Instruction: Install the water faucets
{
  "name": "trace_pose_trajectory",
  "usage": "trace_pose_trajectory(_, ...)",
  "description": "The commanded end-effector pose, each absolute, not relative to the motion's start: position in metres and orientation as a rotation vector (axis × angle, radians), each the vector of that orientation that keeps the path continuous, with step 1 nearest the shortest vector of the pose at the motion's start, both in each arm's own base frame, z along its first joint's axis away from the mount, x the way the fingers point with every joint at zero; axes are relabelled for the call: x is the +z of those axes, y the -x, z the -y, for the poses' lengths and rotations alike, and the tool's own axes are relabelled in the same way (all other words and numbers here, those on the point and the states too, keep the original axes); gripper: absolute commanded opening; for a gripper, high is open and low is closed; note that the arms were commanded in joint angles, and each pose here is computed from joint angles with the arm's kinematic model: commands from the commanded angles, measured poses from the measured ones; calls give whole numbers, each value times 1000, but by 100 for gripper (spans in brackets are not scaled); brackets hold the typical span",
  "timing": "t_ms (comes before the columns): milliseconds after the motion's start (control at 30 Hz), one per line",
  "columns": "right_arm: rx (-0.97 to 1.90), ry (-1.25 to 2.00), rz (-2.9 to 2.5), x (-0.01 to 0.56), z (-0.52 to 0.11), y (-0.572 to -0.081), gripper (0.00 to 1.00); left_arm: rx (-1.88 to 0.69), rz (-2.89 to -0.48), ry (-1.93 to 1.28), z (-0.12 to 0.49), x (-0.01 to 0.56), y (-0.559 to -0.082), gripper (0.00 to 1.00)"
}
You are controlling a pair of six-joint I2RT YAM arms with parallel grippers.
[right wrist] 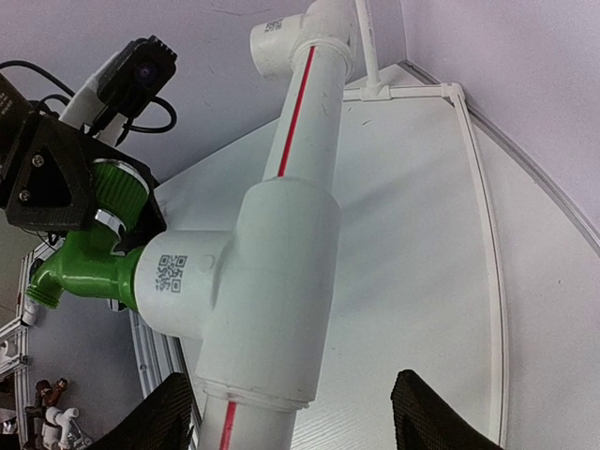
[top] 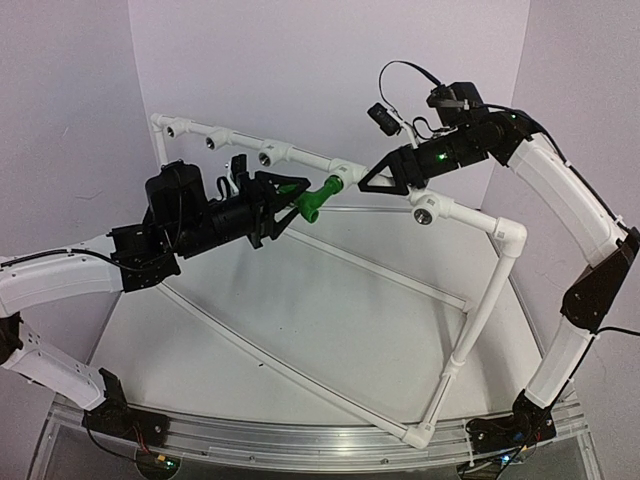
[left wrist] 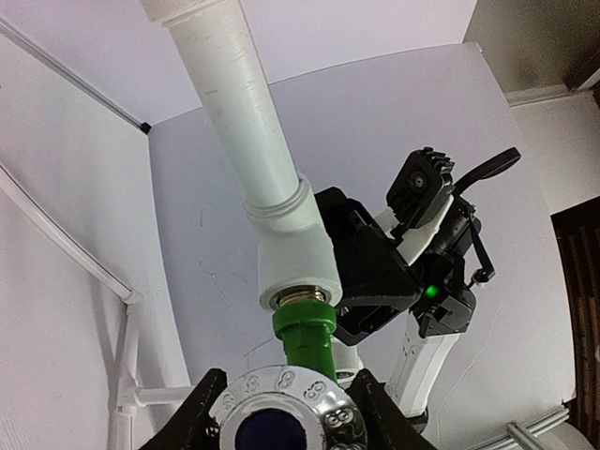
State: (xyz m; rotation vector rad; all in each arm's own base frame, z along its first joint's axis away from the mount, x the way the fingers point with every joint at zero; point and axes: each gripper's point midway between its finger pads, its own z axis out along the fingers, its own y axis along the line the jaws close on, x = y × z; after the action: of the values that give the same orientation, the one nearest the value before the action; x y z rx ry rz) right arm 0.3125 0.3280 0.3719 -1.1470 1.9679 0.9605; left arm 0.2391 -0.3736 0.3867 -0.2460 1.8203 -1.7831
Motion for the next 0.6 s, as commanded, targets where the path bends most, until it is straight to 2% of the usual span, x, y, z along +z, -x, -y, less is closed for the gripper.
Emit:
trace_pose_trajectory(0, 966, 1208, -2156, 330, -321, -289, 54, -1775, -1735, 90, 372, 430, -227, 40)
trace_pose_trajectory(200, 964, 1206, -2159, 329, -321, -290, 51, -1675, -1760, 7, 373, 430, -227, 33)
trace_pose_trajectory(567, 959, 1204, -2168, 325, -323, -294, 47, -1336, -1836, -256, 387, 427, -222, 27)
